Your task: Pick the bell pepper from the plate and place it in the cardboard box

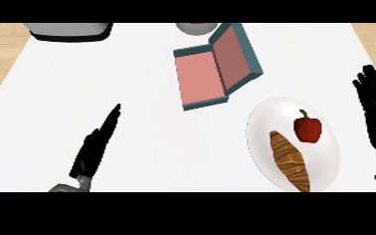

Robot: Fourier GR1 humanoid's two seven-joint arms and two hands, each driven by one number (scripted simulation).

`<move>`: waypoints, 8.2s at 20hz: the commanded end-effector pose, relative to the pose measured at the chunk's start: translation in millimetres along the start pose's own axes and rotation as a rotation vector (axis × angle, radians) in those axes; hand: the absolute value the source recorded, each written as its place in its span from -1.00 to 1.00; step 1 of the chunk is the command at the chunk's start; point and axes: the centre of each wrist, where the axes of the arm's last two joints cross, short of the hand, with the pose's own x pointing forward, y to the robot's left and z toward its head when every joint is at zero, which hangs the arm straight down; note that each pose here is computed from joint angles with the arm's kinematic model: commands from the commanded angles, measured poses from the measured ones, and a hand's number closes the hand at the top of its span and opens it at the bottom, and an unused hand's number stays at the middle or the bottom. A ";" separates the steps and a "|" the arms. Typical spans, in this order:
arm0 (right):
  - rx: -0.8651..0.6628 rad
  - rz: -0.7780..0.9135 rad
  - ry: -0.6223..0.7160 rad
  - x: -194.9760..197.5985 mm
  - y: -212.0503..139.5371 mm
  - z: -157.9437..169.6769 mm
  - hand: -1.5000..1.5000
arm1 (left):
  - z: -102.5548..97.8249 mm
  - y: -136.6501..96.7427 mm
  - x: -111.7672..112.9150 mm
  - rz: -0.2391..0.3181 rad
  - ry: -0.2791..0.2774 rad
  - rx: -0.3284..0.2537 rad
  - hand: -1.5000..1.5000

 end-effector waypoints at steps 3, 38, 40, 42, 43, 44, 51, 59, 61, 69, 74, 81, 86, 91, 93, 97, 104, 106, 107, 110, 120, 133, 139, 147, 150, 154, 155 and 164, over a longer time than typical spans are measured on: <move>-0.289 -0.007 -0.048 -0.3 -55.1 9.6 1.00 | -5.5 22.6 35.0 0.142 -0.103 0.129 0.00; 0.094 0.622 0.296 119.0 -12.4 58.2 -1.00 | 5.5 49.4 95.2 0.332 -0.215 0.212 0.00; 0.095 0.650 0.330 122.1 -7.5 38.0 -1.00 | -20.0 34.0 109.1 0.310 -0.205 0.209 0.00; 0.078 0.664 0.345 122.7 14.1 45.2 -1.00 | 5.5 42.8 85.7 0.313 -0.224 0.211 0.00; 0.093 0.703 0.354 107.6 -3.9 42.7 -1.00 | -12.6 28.9 109.1 0.333 -0.208 0.198 0.00; 0.078 0.707 0.400 109.2 -1.7 40.2 -1.00 | 8.6 49.4 118.1 0.327 -0.204 0.207 0.00; 0.108 0.643 0.400 87.2 23.3 24.5 -1.00 | -0.6 53.9 112.9 0.333 -0.214 0.215 0.00; 0.055 0.665 0.411 62.7 33.7 15.9 -1.00 | 6.2 36.2 98.7 0.321 -0.221 0.213 0.00; 0.072 0.648 0.404 65.8 35.6 41.1 -1.00 | 4.0 52.9 106.6 0.321 -0.203 0.221 0.00; 0.104 0.618 0.430 45.8 17.9 1.7 -1.00 | -15.3 64.9 104.2 0.343 -0.209 0.204 0.00; 0.073 0.704 0.458 46.0 36.4 17.4 -1.00 | 7.7 59.2 84.6 0.311 -0.219 0.214 0.00; 0.090 0.714 0.467 29.0 44.7 8.9 -1.00 | 0.2 34.8 105.3 0.316 -0.204 0.211 0.00; 0.098 0.693 0.456 9.2 57.5 4.6 -1.00 | 10.1 53.2 87.1 0.324 -0.213 0.190 0.00; 0.103 0.699 0.478 -3.1 72.4 15.3 -1.00 | 11.1 43.1 99.6 0.334 -0.205 0.194 0.00; 0.115 0.686 0.482 4.4 46.9 5.1 -1.00 | 2.4 39.6 104.6 0.340 -0.220 0.214 0.00; 0.127 0.697 0.498 15.9 62.8 6.5 -1.00 | 5.2 43.8 86.5 0.324 -0.213 0.227 0.00; 0.132 0.730 0.483 -32.9 68.4 13.2 -1.00 | 2.1 46.7 115.6 0.327 -0.212 0.189 0.00; 0.127 0.705 0.471 -18.8 71.3 20.4 -1.00 | 5.9 41.1 92.0 0.318 -0.200 0.210 0.00; 0.131 0.729 0.485 -18.1 71.8 -3.0 -1.00 | -3.2 45.6 108.1 0.319 -0.207 0.219 0.00; 0.126 0.739 0.467 -20.7 85.5 9.3 -1.00 | -3.2 52.5 112.7 0.325 -0.219 0.219 0.00; 0.106 0.878 0.338 -9.5 70.7 8.9 1.00 | 7.3 50.5 96.5 0.323 -0.218 0.222 0.00; 0.330 1.092 -0.177 127.8 315.9 29.2 1.00 | -19.1 11.3 135.6 0.284 -0.278 -0.010 0.00; 0.274 1.142 -0.292 183.0 345.5 36.3 1.00 | -27.0 -4.2 139.7 0.299 -0.277 -0.040 0.00; 0.003 0.912 -0.266 254.4 355.2 36.8 1.00 | -31.6 2.4 138.5 0.282 -0.260 0.000 0.00; -0.097 0.869 -0.242 275.7 358.0 30.8 1.00 | -29.2 -0.7 138.3 0.293 -0.254 -0.004 0.00; -0.202 0.867 -0.227 289.8 363.8 26.0 1.00 | -35.4 4.2 131.7 0.295 -0.248 0.039 0.00; -0.215 0.847 -0.210 292.8 363.4 22.1 1.00 | -34.2 3.9 133.0 0.298 -0.237 0.044 0.00; -0.251 0.838 -0.086 300.4 368.3 5.0 1.00 | -26.8 18.9 117.9 0.303 -0.236 0.097 0.00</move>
